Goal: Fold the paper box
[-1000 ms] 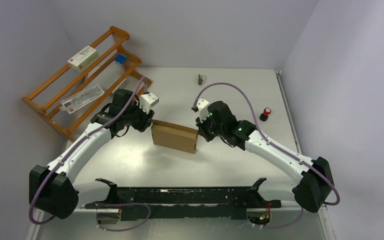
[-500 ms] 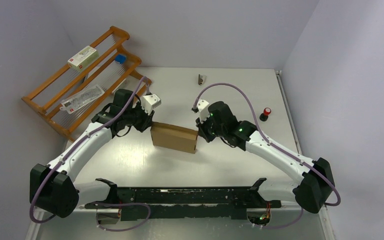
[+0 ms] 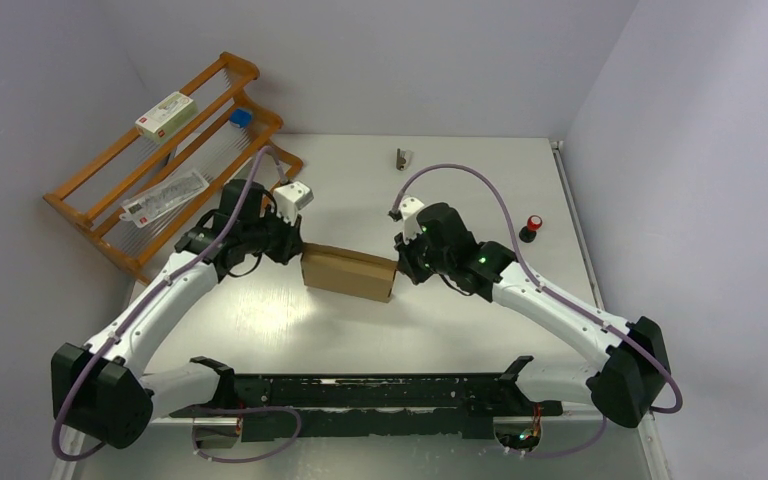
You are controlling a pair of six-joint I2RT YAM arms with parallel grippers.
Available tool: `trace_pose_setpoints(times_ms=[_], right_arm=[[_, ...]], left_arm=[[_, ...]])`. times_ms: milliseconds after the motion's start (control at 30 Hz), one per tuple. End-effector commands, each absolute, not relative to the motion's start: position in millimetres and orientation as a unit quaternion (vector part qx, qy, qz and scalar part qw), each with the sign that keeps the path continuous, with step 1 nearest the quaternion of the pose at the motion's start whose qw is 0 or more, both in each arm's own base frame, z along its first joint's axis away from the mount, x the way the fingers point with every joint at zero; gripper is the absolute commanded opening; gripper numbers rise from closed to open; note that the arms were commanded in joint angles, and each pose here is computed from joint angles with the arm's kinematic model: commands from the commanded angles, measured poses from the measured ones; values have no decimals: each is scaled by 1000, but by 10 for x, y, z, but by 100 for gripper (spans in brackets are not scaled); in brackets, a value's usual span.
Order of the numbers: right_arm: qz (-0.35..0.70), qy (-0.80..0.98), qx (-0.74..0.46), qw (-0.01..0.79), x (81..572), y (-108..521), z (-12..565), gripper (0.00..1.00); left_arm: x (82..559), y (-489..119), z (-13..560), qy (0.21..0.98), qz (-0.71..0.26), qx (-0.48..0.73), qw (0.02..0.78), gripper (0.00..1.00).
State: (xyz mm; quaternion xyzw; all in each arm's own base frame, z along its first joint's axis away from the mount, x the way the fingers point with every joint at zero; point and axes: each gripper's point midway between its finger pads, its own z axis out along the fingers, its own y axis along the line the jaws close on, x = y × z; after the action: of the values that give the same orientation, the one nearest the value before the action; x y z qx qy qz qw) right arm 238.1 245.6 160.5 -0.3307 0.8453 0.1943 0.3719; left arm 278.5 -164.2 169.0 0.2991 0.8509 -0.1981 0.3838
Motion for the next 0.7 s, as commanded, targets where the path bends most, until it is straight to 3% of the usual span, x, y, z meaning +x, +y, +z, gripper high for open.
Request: trace_pose_setpoints(times_ms=[0, 667], right_arm=[[190, 866, -271, 376, 2431, 2408, 1738, 0], [228, 897, -119, 360, 2276, 2676, 1750, 0]], left_arm=[[2674, -1650, 1680, 879, -232, 204, 364, 5], [2466, -1521, 1726, 885, -265, -2, 383, 5]])
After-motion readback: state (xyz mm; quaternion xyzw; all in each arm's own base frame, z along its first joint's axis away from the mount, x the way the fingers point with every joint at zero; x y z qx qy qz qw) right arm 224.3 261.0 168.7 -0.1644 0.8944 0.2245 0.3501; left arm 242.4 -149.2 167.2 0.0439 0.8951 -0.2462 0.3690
